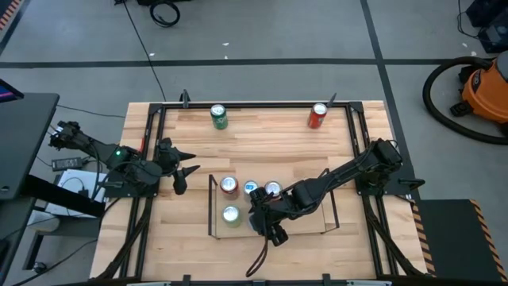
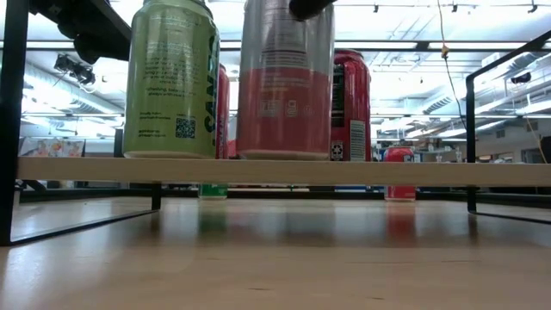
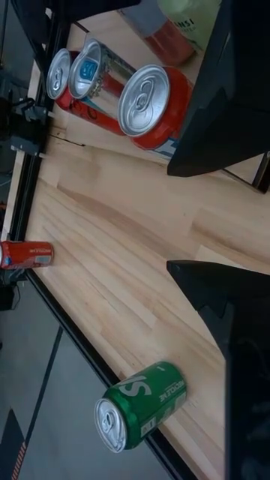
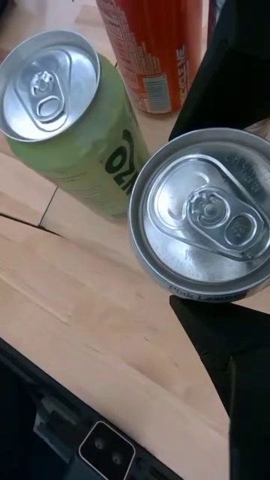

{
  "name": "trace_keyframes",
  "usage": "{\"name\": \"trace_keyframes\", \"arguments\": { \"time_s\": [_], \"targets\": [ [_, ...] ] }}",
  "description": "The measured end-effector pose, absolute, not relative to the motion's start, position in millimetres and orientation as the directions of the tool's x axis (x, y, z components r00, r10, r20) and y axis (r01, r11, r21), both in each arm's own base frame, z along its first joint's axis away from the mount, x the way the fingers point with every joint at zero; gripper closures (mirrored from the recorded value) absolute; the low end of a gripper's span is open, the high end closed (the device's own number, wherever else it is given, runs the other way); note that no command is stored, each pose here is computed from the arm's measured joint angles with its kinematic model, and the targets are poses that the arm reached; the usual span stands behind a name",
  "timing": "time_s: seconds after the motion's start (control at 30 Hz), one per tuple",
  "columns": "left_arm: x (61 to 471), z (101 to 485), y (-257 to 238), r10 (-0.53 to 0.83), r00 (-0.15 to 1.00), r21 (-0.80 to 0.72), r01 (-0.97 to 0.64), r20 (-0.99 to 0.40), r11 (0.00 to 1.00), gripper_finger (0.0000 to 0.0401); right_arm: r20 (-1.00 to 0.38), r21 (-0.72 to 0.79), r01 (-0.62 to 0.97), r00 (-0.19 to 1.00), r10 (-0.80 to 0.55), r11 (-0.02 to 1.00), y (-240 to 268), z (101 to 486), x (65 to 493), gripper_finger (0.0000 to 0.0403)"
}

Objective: Place canned beverage on shelf
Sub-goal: Put the orange-white soda can on the shelf

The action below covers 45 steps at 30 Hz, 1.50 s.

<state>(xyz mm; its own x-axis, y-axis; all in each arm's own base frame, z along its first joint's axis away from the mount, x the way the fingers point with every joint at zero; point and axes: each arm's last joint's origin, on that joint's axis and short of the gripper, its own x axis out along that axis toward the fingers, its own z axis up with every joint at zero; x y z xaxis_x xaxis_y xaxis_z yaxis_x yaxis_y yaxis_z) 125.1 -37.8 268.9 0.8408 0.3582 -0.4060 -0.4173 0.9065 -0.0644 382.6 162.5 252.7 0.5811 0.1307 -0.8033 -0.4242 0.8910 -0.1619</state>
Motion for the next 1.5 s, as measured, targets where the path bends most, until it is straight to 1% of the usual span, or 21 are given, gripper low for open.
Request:
{"name": "trace_keyframes", "arguments": {
  "time_s": [0.4,0.6,0.7,0.83,1.0,1.13,1.3,1.5],
  "targets": [
    [125.1,268.9,-37.8,0.358,0.841,-0.065,-0.417,-0.406,0.906,0.0198,-0.822,-0.178,-0.393,0.564,0.083,0.902,160.6,250.9,381.1,0.0035],
    [125.1,268.9,-37.8,0.358,0.841,-0.065,-0.418,-0.406,0.906,0.0198,-0.792,-0.219,-0.395,0.606,0.073,0.892,163.0,266.9,384.4,0.0021],
    [125.1,268.9,-37.8,0.358,0.841,-0.066,-0.418,-0.406,0.906,0.0198,-0.774,-0.26,-0.402,0.63,0.06,0.878,166.6,276.7,384.7,0.002],
    [125.1,268.9,-37.8,0.358,0.841,-0.065,-0.418,-0.406,0.906,0.0198,-0.765,-0.324,-0.397,0.644,0.009,0.859,168.6,286.0,383.1,0.0021],
    [125.1,268.9,-37.8,0.358,0.841,-0.065,-0.418,-0.406,0.906,0.0198,-0.749,-0.327,-0.402,0.662,0.025,0.855,174.8,293.6,382.1,0.0021],
    [125.1,268.9,-37.8,0.358,0.841,-0.065,-0.418,-0.406,0.906,0.0198,-0.754,-0.33,-0.415,0.657,0.028,0.848,179.8,291.1,379.2,0.0021],
    [125.1,268.9,-37.8,0.358,0.841,-0.065,-0.418,-0.406,0.906,0.0198,-0.753,-0.411,-0.418,0.657,-0.042,0.81,184.6,282.0,374.3,0.0021],
    [125.1,268.9,-37.8,0.358,0.841,-0.065,-0.417,-0.406,0.906,0.0198,-0.769,-0.421,-0.437,0.637,-0.058,0.795,184.1,272.3,371.8,0.0021]
  ]
}}
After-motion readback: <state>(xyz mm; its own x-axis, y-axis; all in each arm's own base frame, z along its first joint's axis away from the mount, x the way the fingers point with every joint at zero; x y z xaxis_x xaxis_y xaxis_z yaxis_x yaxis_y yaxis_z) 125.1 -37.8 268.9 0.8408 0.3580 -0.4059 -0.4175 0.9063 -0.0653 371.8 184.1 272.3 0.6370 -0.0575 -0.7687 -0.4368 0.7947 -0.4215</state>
